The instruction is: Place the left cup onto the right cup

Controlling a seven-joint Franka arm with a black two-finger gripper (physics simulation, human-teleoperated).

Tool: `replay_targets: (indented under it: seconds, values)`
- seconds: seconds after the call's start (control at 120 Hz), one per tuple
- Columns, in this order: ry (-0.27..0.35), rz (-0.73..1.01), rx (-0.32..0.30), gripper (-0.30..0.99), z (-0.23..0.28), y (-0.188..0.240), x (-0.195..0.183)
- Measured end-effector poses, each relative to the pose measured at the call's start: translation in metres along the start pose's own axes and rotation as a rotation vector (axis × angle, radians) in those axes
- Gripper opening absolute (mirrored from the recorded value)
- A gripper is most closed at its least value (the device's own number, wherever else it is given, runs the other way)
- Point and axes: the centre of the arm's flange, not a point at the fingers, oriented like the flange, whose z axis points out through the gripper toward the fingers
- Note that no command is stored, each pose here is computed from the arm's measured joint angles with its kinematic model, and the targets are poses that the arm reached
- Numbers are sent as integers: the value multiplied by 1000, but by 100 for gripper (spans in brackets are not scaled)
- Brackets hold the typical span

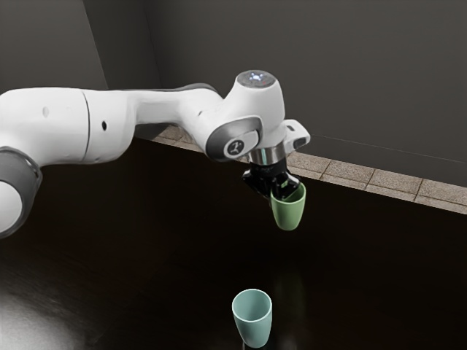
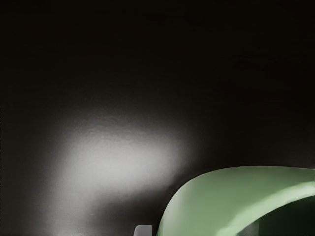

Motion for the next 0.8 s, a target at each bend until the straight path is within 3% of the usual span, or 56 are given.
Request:
replay_targets:
  seconds: [0.342,0.8]
  values:
    - [19,7,20,-9,-60,24,-44]
    - [11,-14,59,-9,-89,64,-138]
